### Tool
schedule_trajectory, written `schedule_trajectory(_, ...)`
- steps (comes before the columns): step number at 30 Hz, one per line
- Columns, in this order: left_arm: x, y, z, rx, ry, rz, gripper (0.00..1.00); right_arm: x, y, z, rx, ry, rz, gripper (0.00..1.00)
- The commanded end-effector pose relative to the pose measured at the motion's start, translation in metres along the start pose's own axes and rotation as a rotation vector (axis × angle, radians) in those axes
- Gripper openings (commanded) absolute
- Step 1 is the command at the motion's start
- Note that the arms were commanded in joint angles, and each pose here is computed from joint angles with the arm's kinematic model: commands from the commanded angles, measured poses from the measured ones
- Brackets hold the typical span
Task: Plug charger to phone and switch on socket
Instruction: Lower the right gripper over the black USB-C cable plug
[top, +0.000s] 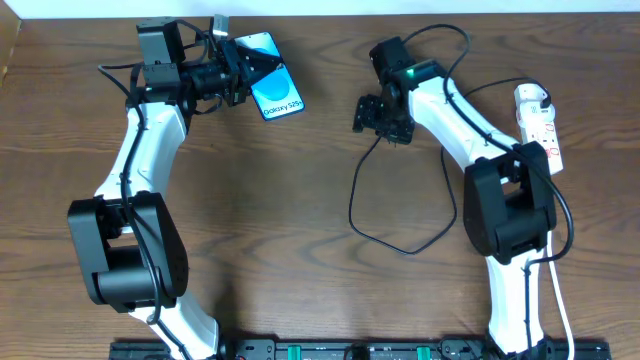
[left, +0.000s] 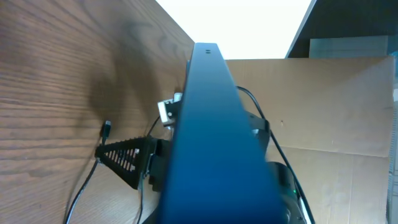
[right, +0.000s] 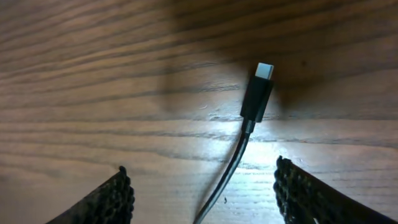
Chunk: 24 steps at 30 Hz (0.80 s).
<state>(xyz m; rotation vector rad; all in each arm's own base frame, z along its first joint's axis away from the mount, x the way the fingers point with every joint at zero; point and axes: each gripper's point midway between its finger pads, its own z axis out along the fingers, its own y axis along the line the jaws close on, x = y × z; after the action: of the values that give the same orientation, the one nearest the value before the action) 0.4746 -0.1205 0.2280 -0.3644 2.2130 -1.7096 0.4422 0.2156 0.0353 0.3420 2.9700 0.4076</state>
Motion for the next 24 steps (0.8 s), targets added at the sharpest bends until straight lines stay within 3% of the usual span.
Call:
schedule_trajectory(1,0.004,-0.012,-0.004,0.032,0.02,0.04,0.07,0.002,-0.005,0.017,0.024,0.022,0.02,0.69)
schedule_trajectory(24,0.004,-0.013,-0.004,0.032,0.021,0.04,0.07,0.014,-0.011,0.046,0.021,0.015,0.018,0.52)
